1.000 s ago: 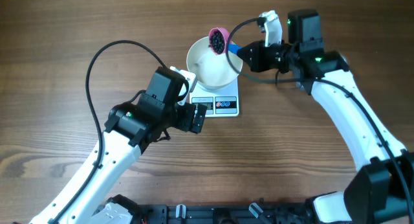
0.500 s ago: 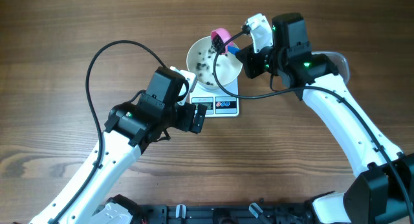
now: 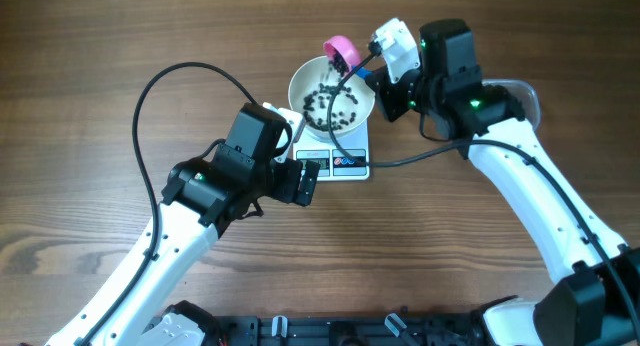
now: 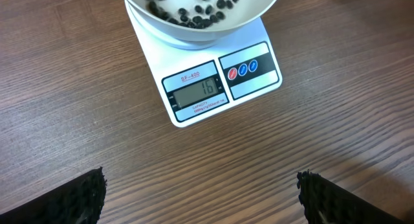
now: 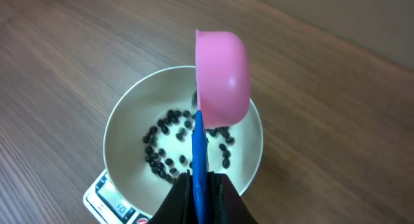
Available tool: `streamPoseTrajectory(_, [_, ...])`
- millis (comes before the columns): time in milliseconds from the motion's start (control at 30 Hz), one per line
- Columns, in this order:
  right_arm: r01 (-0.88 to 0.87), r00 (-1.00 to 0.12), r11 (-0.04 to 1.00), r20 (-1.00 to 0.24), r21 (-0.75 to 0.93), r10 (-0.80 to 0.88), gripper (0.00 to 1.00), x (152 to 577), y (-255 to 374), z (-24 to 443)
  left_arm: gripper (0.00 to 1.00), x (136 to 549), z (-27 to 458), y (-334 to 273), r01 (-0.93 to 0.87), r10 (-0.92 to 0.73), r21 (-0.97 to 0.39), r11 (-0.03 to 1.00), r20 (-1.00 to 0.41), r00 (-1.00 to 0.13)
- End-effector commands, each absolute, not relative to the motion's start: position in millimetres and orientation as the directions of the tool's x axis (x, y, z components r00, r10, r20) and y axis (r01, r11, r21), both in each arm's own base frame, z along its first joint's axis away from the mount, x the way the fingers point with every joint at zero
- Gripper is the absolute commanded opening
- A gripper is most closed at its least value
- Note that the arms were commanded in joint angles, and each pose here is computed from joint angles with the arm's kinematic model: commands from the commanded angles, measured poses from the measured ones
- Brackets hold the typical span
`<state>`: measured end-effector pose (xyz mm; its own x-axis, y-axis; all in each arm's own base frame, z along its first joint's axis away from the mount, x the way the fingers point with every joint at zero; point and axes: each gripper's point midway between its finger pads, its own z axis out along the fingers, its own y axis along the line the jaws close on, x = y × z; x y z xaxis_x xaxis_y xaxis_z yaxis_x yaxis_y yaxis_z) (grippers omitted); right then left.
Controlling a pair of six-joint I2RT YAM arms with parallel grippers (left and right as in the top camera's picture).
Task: Scoop item into bowl and weigh 150g on scale
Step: 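Tip the pink scoop to pour beans into the white bowl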
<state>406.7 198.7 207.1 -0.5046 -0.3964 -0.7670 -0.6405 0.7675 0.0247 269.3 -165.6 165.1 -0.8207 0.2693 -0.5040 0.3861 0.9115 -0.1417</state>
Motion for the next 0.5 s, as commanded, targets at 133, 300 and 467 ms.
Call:
streamPoseTrajectory(133, [-0.63,-0.393,0.755,-0.763,-0.183,-0.513,0.04,409.7,201.9,228.1,1.0,272.0,174.7,-167.4,0.408,0.281,-0.139,0.902,-0.528,-0.801])
streamPoseTrajectory(300, [-0.615,-0.371,0.749,-0.749,-0.244,-0.549,0.04,411.5,202.0,229.3,1.0,272.0,174.7,-167.4,0.408,0.281,-0.139,0.902,-0.528,-0.801])
streamPoseTrajectory(467, [-0.609,-0.349,0.742,-0.745,-0.281,-0.568,0.04,414.5,199.4,232.4,1.0,272.0,174.7,-167.4,0.408,0.281,-0.139,0.902,-0.528,-0.801])
